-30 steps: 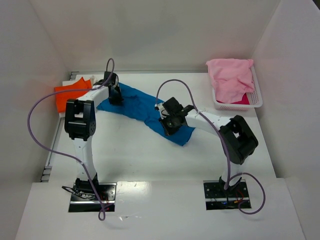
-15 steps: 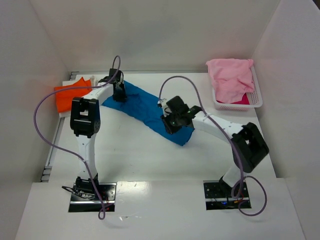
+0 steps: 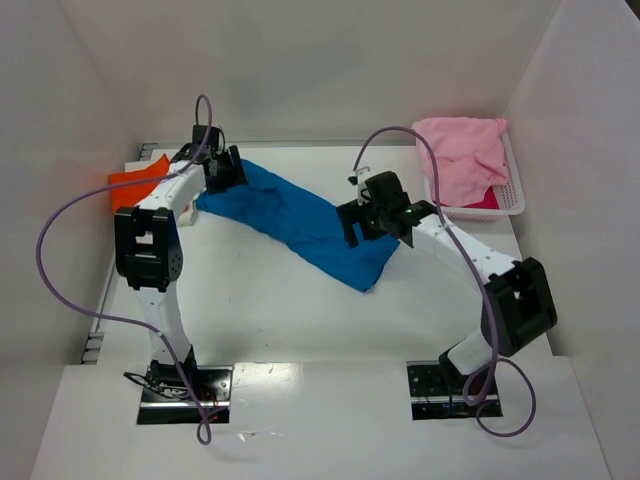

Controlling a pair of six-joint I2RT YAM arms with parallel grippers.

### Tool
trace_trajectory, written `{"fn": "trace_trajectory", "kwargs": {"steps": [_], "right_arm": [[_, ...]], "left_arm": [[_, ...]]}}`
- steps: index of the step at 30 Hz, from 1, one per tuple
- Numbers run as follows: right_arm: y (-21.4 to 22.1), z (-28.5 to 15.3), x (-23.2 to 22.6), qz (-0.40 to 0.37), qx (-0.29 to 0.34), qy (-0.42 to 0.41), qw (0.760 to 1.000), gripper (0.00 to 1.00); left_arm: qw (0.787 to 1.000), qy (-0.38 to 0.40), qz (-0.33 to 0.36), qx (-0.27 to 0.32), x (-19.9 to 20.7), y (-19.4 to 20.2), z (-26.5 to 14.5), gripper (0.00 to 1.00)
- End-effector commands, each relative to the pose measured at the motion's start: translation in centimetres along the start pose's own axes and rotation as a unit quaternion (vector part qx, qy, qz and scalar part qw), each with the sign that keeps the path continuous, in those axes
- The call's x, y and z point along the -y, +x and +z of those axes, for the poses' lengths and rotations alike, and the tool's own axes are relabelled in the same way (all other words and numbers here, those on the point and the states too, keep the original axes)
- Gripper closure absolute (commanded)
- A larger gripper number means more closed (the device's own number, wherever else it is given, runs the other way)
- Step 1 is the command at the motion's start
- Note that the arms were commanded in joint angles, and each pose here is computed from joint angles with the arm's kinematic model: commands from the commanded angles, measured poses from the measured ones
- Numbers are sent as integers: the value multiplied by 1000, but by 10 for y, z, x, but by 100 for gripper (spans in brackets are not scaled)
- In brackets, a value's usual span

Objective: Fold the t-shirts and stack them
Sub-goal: Rotate the tshirt 90 degrees

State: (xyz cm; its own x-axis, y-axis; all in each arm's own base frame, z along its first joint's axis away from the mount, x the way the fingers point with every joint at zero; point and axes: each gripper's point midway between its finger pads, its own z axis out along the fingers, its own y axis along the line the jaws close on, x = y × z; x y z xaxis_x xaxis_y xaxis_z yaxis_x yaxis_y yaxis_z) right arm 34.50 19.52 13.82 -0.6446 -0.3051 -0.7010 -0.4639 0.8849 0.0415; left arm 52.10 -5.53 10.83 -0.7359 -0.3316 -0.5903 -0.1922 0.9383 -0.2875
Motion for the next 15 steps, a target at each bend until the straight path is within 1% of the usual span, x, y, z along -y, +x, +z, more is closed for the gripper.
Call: {"fn": "trace_trajectory", "kwargs": {"steps": [1, 4, 12, 15], "right_arm": [[24, 23, -11, -15, -42, -35, 998, 0], [35, 36, -10, -31, -60, -26, 997, 0], [52, 62, -4, -51, -102, 4, 993, 0], [68, 75, 5, -55, -135, 29, 989, 0]], "left_arm": [[999, 17, -35, -4, 4, 7, -2, 25], [999, 18, -46, -16, 3, 14, 9, 22], [995, 16, -88, -31, -1, 21, 30, 21], [994, 5, -101, -34, -8, 23, 39, 21]]}}
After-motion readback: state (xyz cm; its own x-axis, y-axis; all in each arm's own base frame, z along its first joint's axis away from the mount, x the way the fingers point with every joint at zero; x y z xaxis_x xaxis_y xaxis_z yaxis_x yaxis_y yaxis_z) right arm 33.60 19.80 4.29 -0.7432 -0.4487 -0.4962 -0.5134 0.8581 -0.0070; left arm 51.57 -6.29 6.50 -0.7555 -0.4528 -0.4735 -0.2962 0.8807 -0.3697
